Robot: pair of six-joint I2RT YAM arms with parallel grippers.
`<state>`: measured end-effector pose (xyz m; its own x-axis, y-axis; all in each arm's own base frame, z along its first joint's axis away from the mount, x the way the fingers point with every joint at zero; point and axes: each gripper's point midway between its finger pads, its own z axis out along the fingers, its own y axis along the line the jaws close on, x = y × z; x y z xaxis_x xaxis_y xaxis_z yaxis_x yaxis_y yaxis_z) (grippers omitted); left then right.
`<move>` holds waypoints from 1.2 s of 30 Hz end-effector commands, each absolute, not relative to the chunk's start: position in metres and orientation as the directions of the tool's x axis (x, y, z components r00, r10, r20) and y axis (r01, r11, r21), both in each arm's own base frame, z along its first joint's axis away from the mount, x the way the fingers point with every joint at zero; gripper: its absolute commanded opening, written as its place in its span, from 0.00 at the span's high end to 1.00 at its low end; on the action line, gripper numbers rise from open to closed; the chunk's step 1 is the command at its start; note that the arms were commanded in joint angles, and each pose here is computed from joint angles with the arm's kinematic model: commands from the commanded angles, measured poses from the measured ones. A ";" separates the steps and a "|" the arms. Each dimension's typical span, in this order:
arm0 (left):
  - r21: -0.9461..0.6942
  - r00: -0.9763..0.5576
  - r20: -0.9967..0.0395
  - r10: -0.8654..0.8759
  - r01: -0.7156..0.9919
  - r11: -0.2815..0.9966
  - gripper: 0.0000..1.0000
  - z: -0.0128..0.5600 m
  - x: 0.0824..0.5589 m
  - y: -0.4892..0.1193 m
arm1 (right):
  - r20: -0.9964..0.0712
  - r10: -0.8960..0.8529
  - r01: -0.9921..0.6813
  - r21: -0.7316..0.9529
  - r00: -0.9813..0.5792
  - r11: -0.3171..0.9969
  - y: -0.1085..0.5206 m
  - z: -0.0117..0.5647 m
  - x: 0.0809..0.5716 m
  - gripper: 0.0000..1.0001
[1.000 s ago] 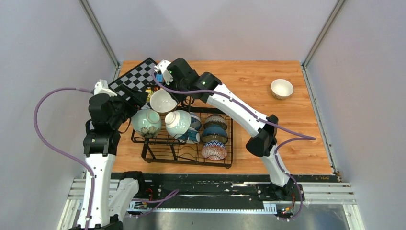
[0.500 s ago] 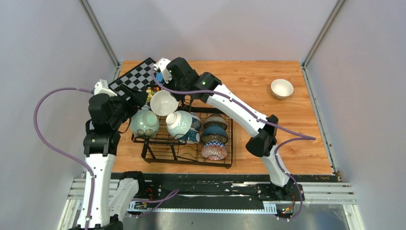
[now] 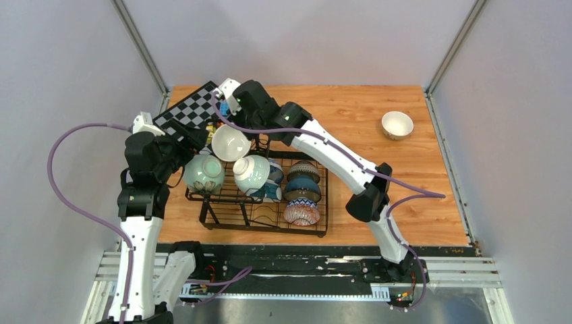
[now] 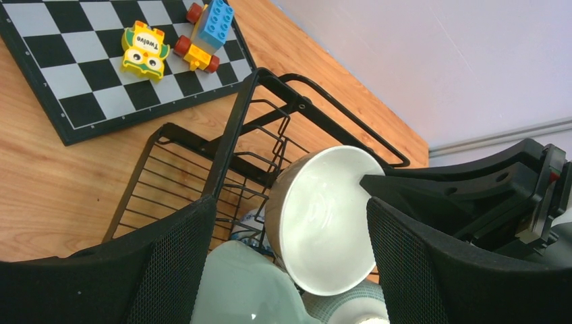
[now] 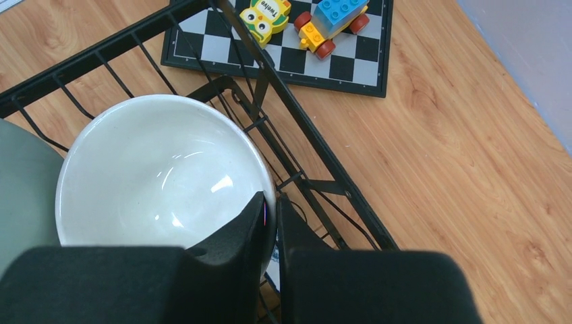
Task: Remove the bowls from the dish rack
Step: Pick up the bowl from the dish rack.
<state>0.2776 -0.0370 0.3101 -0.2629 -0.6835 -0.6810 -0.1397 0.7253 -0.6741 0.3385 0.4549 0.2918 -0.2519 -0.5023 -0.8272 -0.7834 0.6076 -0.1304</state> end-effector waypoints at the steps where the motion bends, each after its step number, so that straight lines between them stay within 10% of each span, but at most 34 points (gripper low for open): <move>1: -0.675 -0.264 -0.686 -0.678 -0.117 0.728 0.16 0.315 0.277 -0.041 | -0.891 -0.419 -0.737 -0.163 -0.176 0.656 0.452 0.339 0.347 1.00; 36: -0.695 -0.055 -0.719 -0.693 0.078 0.715 0.10 0.430 0.293 -0.040 | -0.987 -0.159 -0.608 -0.135 0.015 0.782 0.365 0.489 0.317 1.00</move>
<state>0.2899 -0.0366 0.3853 -0.1382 -0.7105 -0.6900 -0.0363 0.6998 -0.7134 0.3337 0.4020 0.4180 -0.0816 -0.3147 -0.9457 -0.6701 0.7197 -0.1817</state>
